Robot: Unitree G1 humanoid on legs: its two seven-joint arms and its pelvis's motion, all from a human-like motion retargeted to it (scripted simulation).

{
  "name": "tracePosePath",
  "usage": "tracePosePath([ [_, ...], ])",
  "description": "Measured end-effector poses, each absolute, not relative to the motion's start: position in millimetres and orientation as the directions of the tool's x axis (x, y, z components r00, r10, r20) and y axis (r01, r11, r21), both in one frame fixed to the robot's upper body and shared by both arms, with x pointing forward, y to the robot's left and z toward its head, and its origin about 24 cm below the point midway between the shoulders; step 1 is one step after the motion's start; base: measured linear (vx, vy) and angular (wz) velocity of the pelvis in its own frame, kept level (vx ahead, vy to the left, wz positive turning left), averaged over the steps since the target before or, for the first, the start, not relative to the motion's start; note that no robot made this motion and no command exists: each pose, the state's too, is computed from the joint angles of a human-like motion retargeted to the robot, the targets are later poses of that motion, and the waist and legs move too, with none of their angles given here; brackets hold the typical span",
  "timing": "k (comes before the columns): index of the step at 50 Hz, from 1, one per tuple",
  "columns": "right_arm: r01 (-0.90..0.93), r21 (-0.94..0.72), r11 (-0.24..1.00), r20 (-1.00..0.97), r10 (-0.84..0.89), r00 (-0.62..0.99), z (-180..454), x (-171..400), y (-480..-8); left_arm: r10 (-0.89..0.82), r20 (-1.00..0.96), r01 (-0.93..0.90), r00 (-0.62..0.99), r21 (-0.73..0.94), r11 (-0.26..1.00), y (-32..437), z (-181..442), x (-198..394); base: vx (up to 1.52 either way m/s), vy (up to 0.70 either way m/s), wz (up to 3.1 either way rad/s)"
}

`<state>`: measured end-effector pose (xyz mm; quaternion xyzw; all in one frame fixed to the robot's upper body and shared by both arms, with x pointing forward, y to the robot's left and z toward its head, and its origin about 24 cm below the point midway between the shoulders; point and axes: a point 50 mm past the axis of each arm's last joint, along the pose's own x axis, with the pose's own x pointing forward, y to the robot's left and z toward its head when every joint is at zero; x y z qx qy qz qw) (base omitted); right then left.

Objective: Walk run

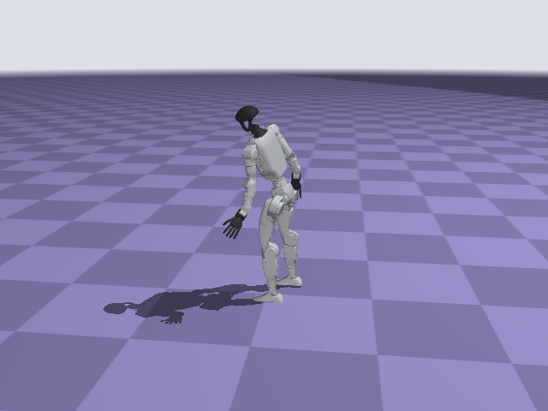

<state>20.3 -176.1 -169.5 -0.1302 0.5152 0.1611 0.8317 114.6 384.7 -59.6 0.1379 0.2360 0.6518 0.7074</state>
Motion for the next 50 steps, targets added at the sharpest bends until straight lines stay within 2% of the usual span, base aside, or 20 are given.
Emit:
tracePosePath([
  [10,-0.358,-0.133,0.924,-0.884,0.053,0.464,-167,26,-186,0.971,-0.064,-0.816,-0.232,0.557,-0.158,373,-69,76,-0.02,-0.02,-0.85],
  [15,-0.335,-0.165,0.927,-0.883,0.012,0.468,-167,23,-189,0.966,0.078,-0.827,-0.246,0.502,-0.251,351,-64,71,-0.05,-0.04,-0.69],
  [19,-0.311,-0.187,0.932,-0.882,-0.020,0.470,-167,21,-192,0.964,0.201,-0.854,-0.173,0.457,-0.249,322,-53,73,-0.19,-0.10,-1.23],
  [23,-0.282,-0.215,0.935,-0.881,-0.061,0.470,-166,19,-198,0.964,0.265,-0.880,-0.021,0.452,-0.144,289,-49,66,-0.24,-0.16,-1.22],
  [28,-0.230,-0.260,0.938,-0.876,-0.129,0.464,-166,15,-207,0.931,0.251,-0.832,0.267,0.548,0.090,261,-56,50,-0.18,-0.26,-0.58],
  [34,-0.154,-0.252,0.955,-0.888,-0.165,0.430,-166,5,-211,0.772,0.112,-0.633,0.625,0.652,0.417,236,-73,46,-0.09,-0.41,-0.33],
  [38,-0.153,-0.232,0.961,-0.901,-0.153,0.406,-166,-3,-211,0.586,0.057,-0.456,0.808,0.690,0.562,221,-81,59,-0.11,-0.59,-0.96],
  [45,-0.249,-0.215,0.944,-0.929,-0.120,0.350,-170,0,-207,0.365,0.045,-0.304,0.930,0.652,0.695,194,-82,81,-0.10,-0.65,-0.86],
  [50,-0.233,-0.200,0.952,-0.934,-0.113,0.340,-171,5,-207,0.201,0.036,-0.182,0.979,0.608,0.773,176,-77,95,0.01,-0.56,-2.33],
])
